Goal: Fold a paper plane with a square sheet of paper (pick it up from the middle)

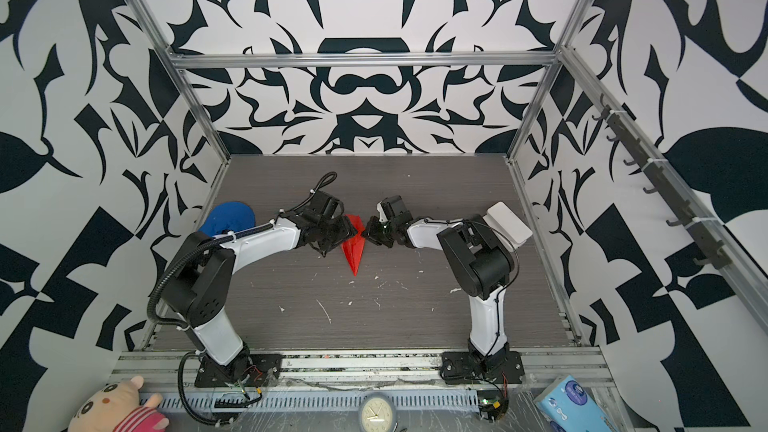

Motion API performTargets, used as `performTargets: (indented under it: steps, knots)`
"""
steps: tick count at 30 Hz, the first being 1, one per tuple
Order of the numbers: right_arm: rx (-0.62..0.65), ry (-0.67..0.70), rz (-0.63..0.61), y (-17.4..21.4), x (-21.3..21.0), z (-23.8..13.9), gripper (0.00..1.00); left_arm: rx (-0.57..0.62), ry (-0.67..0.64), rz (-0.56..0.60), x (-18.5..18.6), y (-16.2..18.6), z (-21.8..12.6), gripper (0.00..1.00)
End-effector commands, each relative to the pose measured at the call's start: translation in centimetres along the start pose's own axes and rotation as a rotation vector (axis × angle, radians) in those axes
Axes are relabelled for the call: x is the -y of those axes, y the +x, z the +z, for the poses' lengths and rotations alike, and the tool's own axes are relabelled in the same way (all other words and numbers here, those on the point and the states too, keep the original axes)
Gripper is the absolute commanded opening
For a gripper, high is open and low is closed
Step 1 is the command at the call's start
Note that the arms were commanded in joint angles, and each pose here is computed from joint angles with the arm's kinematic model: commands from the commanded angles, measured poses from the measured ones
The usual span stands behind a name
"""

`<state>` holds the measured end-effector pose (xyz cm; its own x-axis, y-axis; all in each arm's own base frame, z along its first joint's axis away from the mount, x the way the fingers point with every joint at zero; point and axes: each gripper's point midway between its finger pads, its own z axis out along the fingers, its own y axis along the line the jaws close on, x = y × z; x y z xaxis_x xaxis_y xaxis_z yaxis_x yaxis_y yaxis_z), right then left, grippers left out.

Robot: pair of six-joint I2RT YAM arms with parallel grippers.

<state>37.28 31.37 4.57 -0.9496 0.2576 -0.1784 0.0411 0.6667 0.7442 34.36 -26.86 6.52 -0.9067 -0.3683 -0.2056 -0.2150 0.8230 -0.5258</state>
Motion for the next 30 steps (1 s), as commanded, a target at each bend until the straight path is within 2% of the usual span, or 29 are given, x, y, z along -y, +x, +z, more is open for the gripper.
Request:
performTargets:
  steps: [1,7,13,17,20,23,26,30]
  knots:
    - [0.031,-0.052,-0.028,-0.8,-1.9,-1.1,0.0,-0.032,-0.08,-0.005,-1.3,0.6,0.7,0.63]
    - [0.034,-0.05,-0.029,-0.9,-1.9,-1.1,0.0,-0.055,-0.133,0.015,-1.8,1.6,0.5,0.63]
    - [0.034,-0.049,-0.033,-0.9,-2.0,-1.1,0.0,-0.019,-0.15,0.066,-1.6,1.7,-1.0,0.65]
    - [0.033,-0.048,-0.032,-0.9,-1.9,-1.1,0.0,-0.033,-0.12,0.095,-1.1,1.9,-0.5,0.6]
    - [0.032,-0.044,-0.031,-0.8,-1.7,-1.1,0.0,-0.025,-0.112,0.119,-0.8,1.7,-0.5,0.6]
    - [0.032,-0.039,-0.029,-0.7,-1.6,-1.1,0.0,-0.029,-0.133,0.169,-1.4,1.5,-0.2,0.66]
    - [0.033,-0.013,-0.03,-0.6,-0.9,-1.1,0.0,-0.054,-0.066,0.193,-0.8,1.7,0.4,0.71]
    - [0.029,0.0,-0.032,-0.6,-0.6,-1.0,0.0,-0.072,0.016,0.167,-0.5,1.8,1.1,0.75]
